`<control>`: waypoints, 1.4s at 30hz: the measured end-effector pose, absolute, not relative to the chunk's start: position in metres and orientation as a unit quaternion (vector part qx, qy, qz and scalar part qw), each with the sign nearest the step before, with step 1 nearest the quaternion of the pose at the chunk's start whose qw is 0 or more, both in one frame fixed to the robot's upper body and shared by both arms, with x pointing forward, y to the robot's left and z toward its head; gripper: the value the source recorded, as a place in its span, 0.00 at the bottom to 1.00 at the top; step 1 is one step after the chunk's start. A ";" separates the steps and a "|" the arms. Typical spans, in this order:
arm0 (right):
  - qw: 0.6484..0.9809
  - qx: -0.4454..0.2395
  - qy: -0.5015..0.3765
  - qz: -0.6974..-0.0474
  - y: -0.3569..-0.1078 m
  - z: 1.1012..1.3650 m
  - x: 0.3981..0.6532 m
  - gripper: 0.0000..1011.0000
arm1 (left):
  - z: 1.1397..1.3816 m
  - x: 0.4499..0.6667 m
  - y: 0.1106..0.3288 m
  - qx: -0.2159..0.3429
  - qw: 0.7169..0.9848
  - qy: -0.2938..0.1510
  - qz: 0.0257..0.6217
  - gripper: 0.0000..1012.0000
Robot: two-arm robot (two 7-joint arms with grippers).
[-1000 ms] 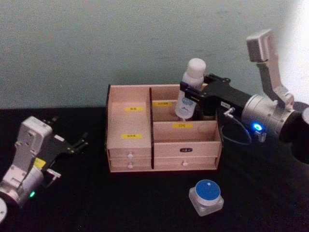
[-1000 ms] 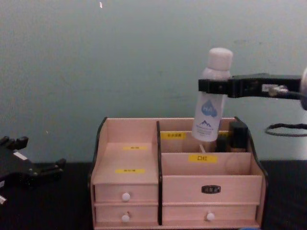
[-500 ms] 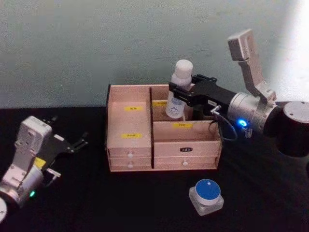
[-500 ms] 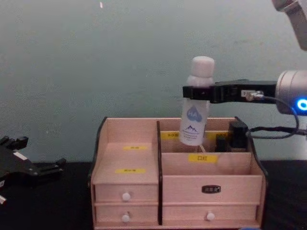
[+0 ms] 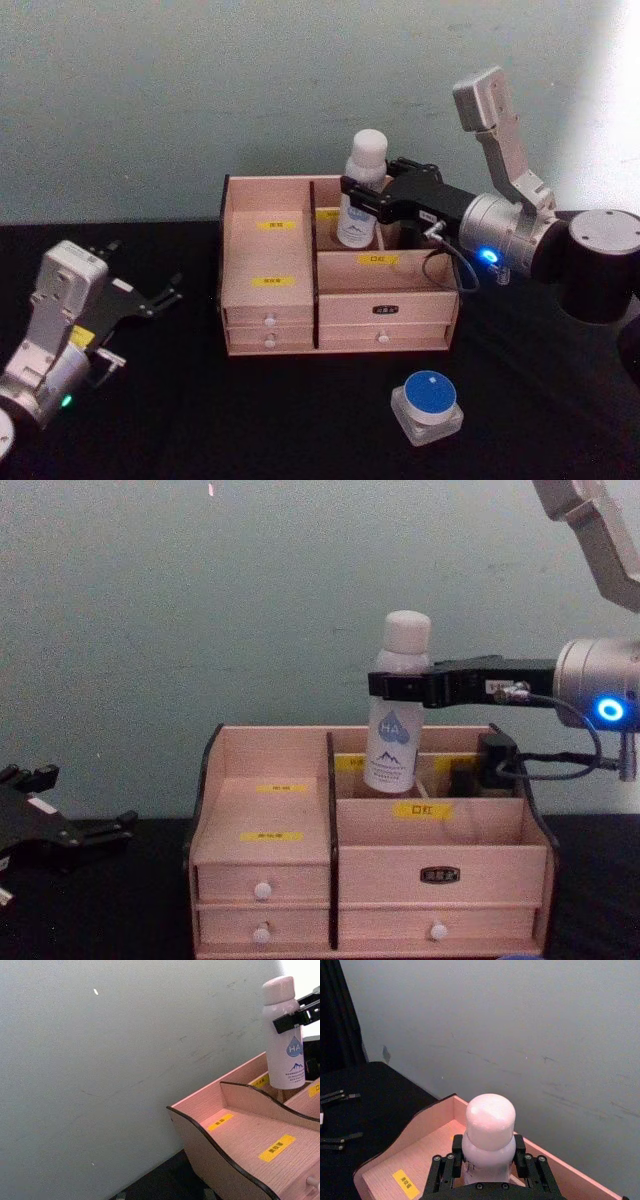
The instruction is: Pick up the facial cleanser and watermelon frost from the table and place them into the tiered storage box.
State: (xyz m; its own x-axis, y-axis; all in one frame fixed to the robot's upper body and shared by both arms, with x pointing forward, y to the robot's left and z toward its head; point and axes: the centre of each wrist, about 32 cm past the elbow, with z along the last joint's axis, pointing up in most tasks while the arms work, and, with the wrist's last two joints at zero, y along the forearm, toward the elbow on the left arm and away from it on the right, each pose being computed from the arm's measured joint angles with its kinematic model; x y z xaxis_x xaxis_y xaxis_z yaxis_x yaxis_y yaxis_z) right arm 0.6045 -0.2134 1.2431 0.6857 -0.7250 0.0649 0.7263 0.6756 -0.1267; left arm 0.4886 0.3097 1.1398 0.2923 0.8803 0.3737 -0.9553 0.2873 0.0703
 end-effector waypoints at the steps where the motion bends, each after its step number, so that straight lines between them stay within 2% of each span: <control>1: 0.915 -0.071 -0.005 -0.396 -0.213 1.243 0.605 0.58 | 1.140 0.489 0.310 0.142 0.791 -0.132 0.580 0.99; 42: 0.912 -0.098 -0.003 -0.399 -0.211 1.224 0.608 0.59 | 1.140 0.489 0.310 0.141 0.791 -0.132 0.580 0.99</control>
